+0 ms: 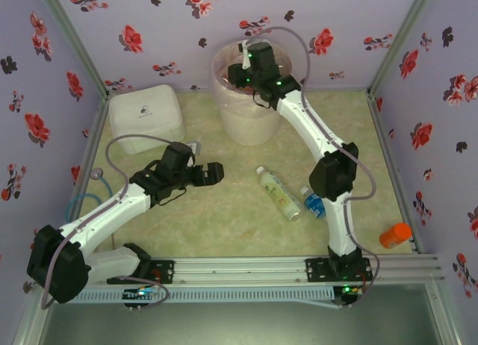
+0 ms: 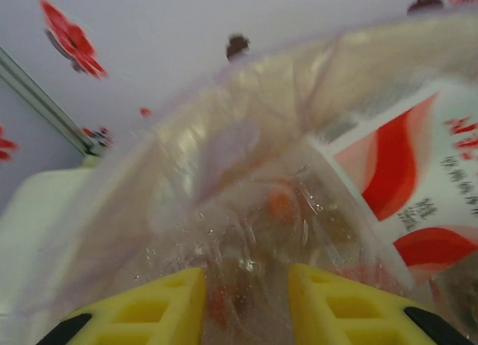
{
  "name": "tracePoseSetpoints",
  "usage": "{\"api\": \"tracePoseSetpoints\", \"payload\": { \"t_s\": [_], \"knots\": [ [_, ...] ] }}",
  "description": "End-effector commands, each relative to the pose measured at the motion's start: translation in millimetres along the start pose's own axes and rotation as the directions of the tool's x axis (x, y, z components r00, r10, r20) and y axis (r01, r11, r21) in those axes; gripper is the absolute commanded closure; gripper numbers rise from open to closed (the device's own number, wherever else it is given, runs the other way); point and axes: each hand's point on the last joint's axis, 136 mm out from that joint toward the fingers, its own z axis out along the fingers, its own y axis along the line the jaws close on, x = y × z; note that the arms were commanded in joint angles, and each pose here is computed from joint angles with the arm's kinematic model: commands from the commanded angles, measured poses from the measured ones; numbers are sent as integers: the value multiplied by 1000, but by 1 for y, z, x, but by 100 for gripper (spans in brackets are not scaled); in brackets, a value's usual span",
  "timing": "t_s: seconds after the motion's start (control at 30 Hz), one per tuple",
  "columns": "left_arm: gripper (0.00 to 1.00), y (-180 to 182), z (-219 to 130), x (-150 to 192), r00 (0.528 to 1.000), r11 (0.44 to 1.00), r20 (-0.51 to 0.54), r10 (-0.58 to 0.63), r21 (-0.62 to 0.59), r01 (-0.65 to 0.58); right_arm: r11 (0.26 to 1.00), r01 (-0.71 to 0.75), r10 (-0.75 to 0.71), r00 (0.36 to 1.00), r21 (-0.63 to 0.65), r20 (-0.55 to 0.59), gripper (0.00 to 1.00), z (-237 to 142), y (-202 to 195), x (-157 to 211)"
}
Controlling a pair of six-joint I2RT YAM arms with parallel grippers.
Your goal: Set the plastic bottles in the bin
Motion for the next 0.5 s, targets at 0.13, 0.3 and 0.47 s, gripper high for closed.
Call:
{"api": "tracePoseSetpoints", "payload": {
  "t_s": [0.13,0.3,0.47],
  "knots": [
    [0,0,2,1,1000,1000,-2,-17,5,17,999,40,-41,998,25,37,62,-19,-1,-22],
    [0,-2,6,-2,1000,1000,-2,-23,6,23,998,66,-65,989,-5,137,49,-81,13,-68],
    [0,-2,10,-2,1000,1000,-2,-29,10,29,994,108,-110,979,18,170,35,-149,10,-73]
  ]
}}
